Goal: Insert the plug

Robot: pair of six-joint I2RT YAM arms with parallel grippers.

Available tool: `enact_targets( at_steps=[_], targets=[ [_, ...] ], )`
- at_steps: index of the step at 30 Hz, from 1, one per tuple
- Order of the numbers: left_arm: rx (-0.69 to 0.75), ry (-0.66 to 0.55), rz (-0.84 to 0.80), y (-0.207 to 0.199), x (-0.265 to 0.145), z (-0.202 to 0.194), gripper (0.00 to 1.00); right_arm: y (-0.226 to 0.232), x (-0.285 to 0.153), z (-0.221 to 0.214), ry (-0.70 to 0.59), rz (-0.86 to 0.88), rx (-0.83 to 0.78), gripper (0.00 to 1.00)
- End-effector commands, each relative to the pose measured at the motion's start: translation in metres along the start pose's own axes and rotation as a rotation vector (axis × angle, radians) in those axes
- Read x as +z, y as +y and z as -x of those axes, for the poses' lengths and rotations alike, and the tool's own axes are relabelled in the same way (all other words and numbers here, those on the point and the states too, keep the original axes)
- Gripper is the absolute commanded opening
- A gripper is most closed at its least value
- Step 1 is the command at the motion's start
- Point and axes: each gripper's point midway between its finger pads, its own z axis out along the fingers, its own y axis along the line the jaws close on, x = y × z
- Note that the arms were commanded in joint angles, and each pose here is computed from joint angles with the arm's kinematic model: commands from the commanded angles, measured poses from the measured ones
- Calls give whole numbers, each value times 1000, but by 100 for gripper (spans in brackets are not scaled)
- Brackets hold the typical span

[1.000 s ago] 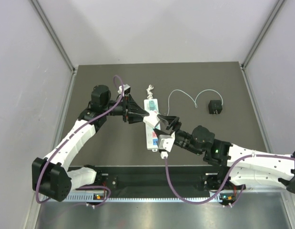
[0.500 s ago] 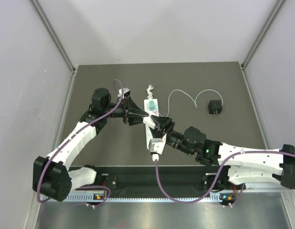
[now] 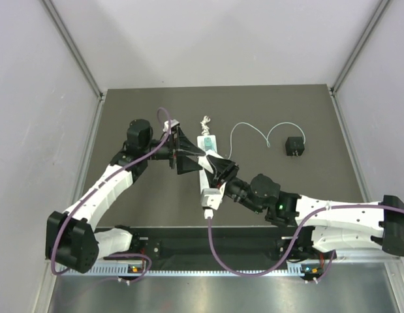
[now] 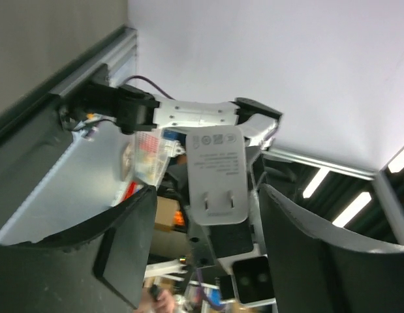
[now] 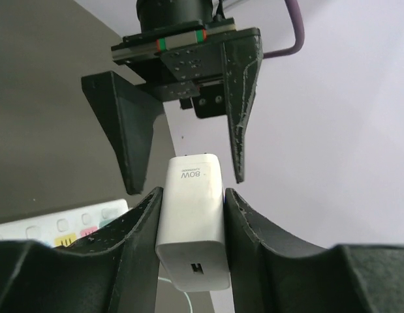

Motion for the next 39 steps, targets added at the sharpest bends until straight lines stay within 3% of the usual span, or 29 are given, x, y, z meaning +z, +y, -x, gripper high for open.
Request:
enact_targets(
  at_steps=[1, 6, 9, 10, 14, 17, 19, 20, 29, 39],
  targets=[
    [164, -5, 44, -10, 1, 7, 71, -51, -12, 12, -6, -140, 73, 0],
    [207, -85, 191, 21, 4, 48, 75, -39, -20, 0, 64, 16, 194, 0],
    [275, -215, 334, 41, -9, 85, 74, -29, -23, -13, 123, 146, 276, 0],
    [251, -298, 443, 57, -22, 103, 73, -27, -23, -17, 139, 178, 295, 0],
    [289, -441, 668, 91, -60, 133, 73, -18, -29, -39, 230, 311, 343, 0],
    [279, -493, 740, 112, -85, 141, 73, -14, -25, -51, 275, 414, 371, 0],
    [246, -515, 759, 126, -99, 143, 74, -10, -12, -59, 308, 473, 373, 0],
    [242, -527, 749, 128, -102, 146, 74, 12, -9, -68, 345, 572, 370, 0],
    [88, -582, 686, 175, -126, 142, 74, 46, 28, -102, 441, 829, 339, 0],
    [146, -671, 720, 171, -145, 139, 74, 90, 55, -140, 546, 1025, 320, 0]
  ],
)
